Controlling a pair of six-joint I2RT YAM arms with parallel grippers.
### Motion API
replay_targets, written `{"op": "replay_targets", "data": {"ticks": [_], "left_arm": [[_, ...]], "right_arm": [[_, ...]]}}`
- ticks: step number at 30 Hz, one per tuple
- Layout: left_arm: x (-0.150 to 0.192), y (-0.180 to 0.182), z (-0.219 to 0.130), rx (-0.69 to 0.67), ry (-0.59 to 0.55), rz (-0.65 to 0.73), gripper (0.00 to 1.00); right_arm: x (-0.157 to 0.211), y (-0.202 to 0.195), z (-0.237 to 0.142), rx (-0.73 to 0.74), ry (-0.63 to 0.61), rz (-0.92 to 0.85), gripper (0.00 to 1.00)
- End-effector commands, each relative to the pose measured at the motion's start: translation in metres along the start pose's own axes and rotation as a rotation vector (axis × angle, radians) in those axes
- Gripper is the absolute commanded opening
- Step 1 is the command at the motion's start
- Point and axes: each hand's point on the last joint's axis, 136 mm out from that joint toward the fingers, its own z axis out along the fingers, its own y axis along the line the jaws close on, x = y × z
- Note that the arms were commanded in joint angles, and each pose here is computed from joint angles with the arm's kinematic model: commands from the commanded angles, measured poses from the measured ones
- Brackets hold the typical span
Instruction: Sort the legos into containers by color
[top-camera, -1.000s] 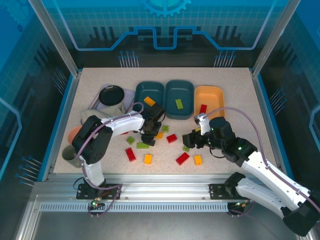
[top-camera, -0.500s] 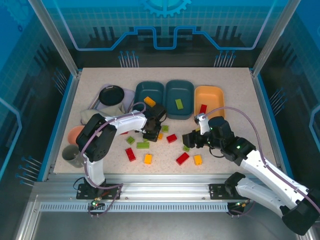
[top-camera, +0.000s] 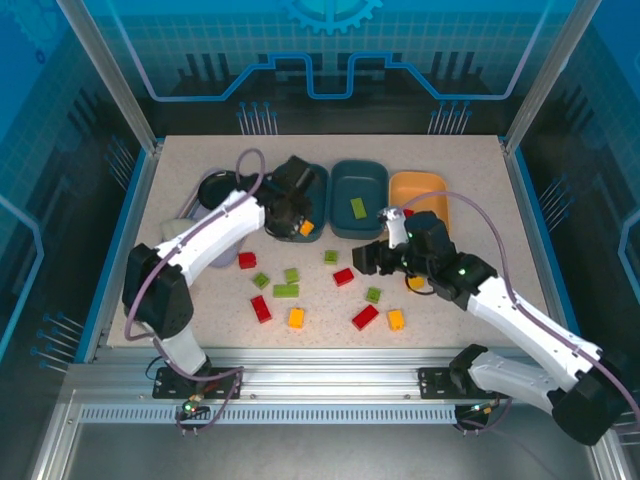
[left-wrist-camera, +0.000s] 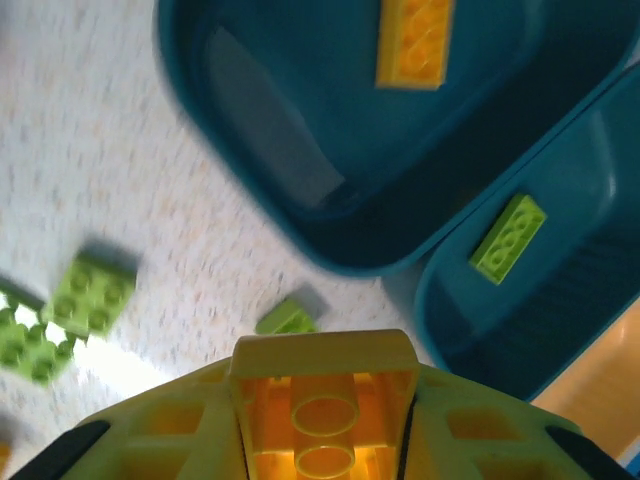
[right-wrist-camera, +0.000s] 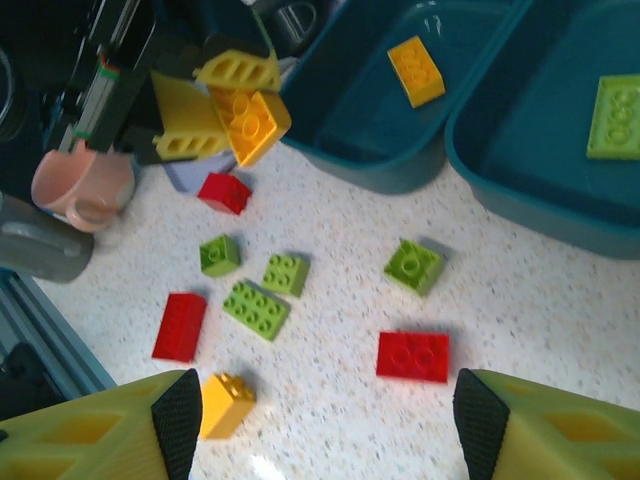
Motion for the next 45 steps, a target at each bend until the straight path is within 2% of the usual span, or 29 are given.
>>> {"op": "replay_targets", "data": {"ticks": [1,3,8,10,21,24,29,36,41,45], "left_arm": [[-0.033,0.013,0.025,-0.165,-0.021,0.196,0.26],[-0.045,0.008,0.040,-0.184,-0.004,0.215,0.26],[-0.059,-0.003,0.074,-0.238,0.030,0.265,0.26],[-0.062,-0.004,0.088,-0.259,0.040,0.277,0.26],[-0.071,-0.002,0.138,-0.338,0.050,0.314,0.28],[-0.070,-0.001,0.143,-0.339,0.051,0.314,0.33],[-0.068,-0.004,0.143,-0.327,0.062,0.321,0.50],[-0.071,-0.026,0.112,-0.247,0.044,0.333,0.68],[-0.069,-0.051,0.051,-0.117,-0.006,0.353,0.80],[-0.057,-0.047,0.004,-0.014,-0.032,0.370,0.84]], "right_arm": [[-0.038,0.009,0.006,-0.014,-0.058,0.019,0.74],[-0.040,0.003,0.013,0.025,-0.005,0.044,0.80],[-0.035,-0.015,0.035,0.144,0.159,0.084,0.82],[-0.033,-0.018,0.040,0.165,0.185,0.085,0.86],[-0.005,-0.030,0.048,0.189,0.250,0.103,0.86],[0.007,-0.035,0.051,0.205,0.283,0.090,0.86],[0.032,-0.040,0.060,0.239,0.374,0.028,0.85],[0.065,-0.036,0.078,0.282,0.504,-0.085,0.85],[0.092,-0.034,0.094,0.305,0.594,-0.174,0.86],[0.104,-0.044,0.108,0.353,0.651,-0.183,0.86]]}}
